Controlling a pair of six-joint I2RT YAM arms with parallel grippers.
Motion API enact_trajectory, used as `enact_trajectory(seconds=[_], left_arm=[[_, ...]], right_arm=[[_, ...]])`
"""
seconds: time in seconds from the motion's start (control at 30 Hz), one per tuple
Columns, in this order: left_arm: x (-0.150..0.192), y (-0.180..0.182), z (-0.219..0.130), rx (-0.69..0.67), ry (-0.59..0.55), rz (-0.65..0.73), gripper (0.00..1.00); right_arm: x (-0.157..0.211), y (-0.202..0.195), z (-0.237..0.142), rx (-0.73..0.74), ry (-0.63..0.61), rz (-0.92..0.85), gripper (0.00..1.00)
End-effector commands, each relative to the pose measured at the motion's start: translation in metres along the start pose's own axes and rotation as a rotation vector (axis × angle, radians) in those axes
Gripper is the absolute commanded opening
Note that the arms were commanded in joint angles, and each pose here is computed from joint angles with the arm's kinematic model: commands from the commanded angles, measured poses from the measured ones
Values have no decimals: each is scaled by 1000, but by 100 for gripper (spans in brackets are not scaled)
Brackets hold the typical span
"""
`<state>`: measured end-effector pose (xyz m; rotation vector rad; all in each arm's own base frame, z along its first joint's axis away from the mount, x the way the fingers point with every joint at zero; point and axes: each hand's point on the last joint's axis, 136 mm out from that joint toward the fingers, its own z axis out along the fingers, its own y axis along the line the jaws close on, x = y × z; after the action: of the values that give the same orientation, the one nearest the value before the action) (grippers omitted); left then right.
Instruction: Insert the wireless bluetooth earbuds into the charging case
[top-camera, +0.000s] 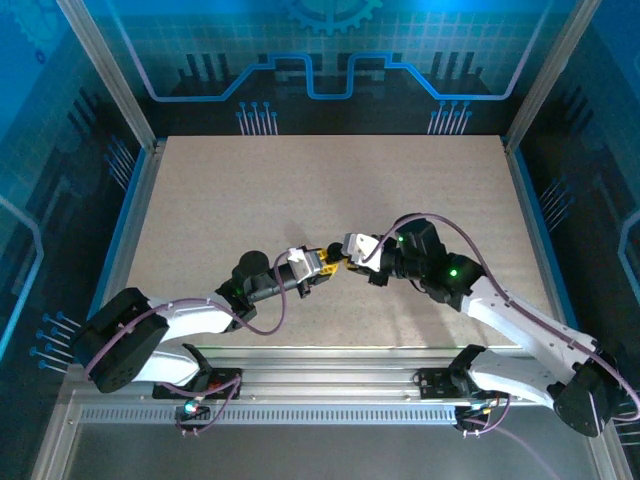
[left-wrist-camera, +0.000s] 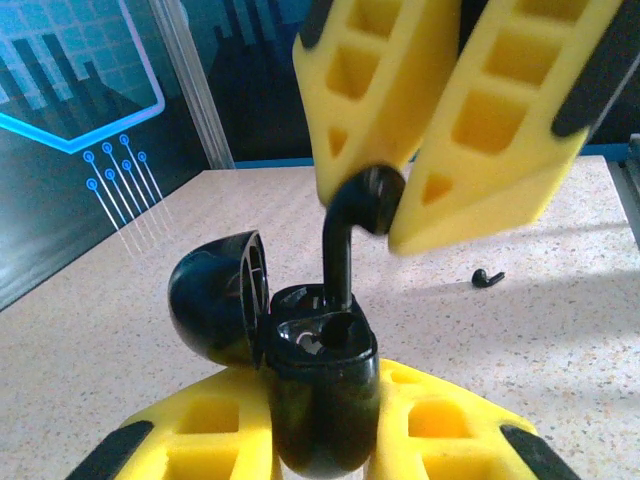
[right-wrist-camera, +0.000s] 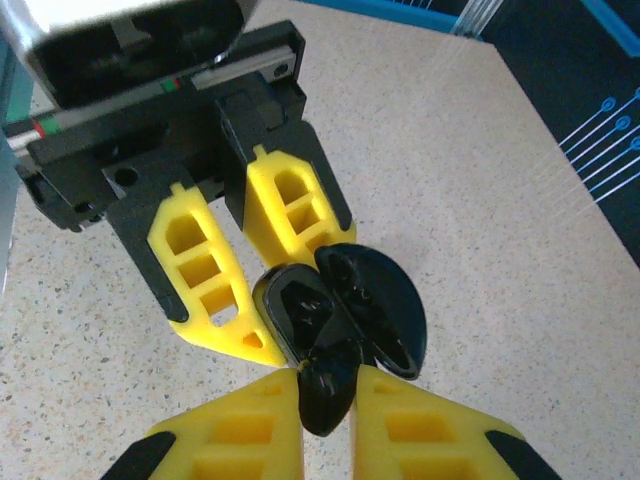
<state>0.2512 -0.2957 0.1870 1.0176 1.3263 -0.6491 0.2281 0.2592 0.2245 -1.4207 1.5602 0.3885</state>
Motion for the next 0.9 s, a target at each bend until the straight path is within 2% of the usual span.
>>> enact_trajectory(seconds=[0.0, 0.43, 0.87], left_arm=[[-5, -3, -3, 4, -17, 64, 18], [-5, -6, -2, 12, -20, 93, 18], [-12, -7, -1, 20, -39, 95, 18]], right_arm=[[-11, -2, -11, 11, -29, -17, 16], [-10, 4, 0, -32, -42, -23, 16], [-1, 2, 9, -21, -1, -30, 16]])
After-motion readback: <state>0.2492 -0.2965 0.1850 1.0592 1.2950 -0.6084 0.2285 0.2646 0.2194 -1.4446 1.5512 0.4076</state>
